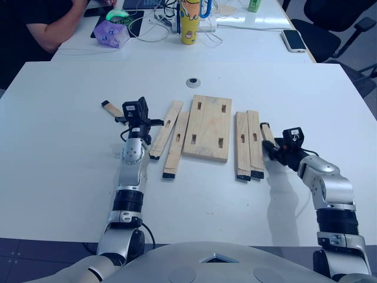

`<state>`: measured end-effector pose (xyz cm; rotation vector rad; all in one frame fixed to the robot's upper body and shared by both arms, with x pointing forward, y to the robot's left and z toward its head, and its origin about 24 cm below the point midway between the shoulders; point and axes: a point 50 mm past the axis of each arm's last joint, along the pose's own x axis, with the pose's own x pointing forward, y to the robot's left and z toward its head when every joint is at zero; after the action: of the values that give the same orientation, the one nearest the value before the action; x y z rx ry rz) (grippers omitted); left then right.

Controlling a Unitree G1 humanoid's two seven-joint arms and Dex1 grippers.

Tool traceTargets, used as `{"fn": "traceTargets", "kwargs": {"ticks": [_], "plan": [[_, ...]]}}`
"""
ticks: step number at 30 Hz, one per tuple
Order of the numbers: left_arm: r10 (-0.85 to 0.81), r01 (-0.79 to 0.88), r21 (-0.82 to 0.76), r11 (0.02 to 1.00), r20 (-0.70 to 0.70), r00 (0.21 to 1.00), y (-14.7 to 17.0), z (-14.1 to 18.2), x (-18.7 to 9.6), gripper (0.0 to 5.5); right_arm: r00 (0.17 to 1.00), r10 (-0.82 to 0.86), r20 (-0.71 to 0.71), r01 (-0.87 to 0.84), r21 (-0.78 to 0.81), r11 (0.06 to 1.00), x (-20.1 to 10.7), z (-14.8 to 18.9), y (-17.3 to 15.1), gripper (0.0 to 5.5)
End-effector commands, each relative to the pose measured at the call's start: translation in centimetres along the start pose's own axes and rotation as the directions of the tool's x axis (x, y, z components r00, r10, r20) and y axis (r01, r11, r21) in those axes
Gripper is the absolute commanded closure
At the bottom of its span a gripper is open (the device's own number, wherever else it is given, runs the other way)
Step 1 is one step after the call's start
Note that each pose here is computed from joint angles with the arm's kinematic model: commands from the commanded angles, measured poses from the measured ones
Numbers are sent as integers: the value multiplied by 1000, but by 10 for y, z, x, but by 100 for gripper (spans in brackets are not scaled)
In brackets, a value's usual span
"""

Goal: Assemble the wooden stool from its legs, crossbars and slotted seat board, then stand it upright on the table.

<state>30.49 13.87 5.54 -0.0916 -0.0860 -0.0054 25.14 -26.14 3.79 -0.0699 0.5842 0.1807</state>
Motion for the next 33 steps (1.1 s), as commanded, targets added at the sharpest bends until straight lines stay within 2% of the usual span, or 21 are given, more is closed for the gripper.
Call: {"fn": "traceTargets", "kwargs": {"ticks": [1,3,5,9,11,14,16,18,22,25,28,30,33], "plan": [[1,-1,2,1000,-10,1000,0,0,1,550,974,-4,-224,23,83,996,-2,-37,0,408],[-7,6,-19,1000,-13,1000,-1,-1,1,550,966,-10,-258,42,119,992,-2,-43,-1,420],[-62,63,-117,991,15,998,-6,2,-2,522,967,-74,-242,105,120,987,-2,-40,-9,420],[-168,172,-203,964,35,985,-16,5,-5,464,969,-246,-30,247,28,969,0,-4,-30,420],[-191,191,-244,951,21,981,-17,4,-4,434,959,-273,81,270,53,961,1,14,-32,420],[-239,237,-322,917,35,970,-16,8,-3,397,941,-124,313,95,108,990,8,51,-8,420],[-261,253,-384,888,31,965,-16,11,-2,372,898,39,438,-67,48,997,10,72,19,420],[-306,279,-460,843,18,952,-19,13,-1,341,857,175,485,-191,-17,982,11,80,42,420],[-470,390,-619,682,39,882,-35,27,-4,279,800,367,475,-383,-67,921,13,75,70,420],[-568,453,-695,558,77,819,-45,42,-10,278,755,455,473,-487,-60,871,14,76,81,420],[-637,490,-732,474,100,764,-53,55,-14,278,731,497,467,-516,-98,851,12,76,86,420],[-679,498,-741,451,77,730,-60,58,-16,278,719,515,468,-529,-112,841,10,74,88,420],[-684,474,-747,465,37,729,-62,55,-14,278,696,550,462,-559,-133,819,6,70,92,420]]}}
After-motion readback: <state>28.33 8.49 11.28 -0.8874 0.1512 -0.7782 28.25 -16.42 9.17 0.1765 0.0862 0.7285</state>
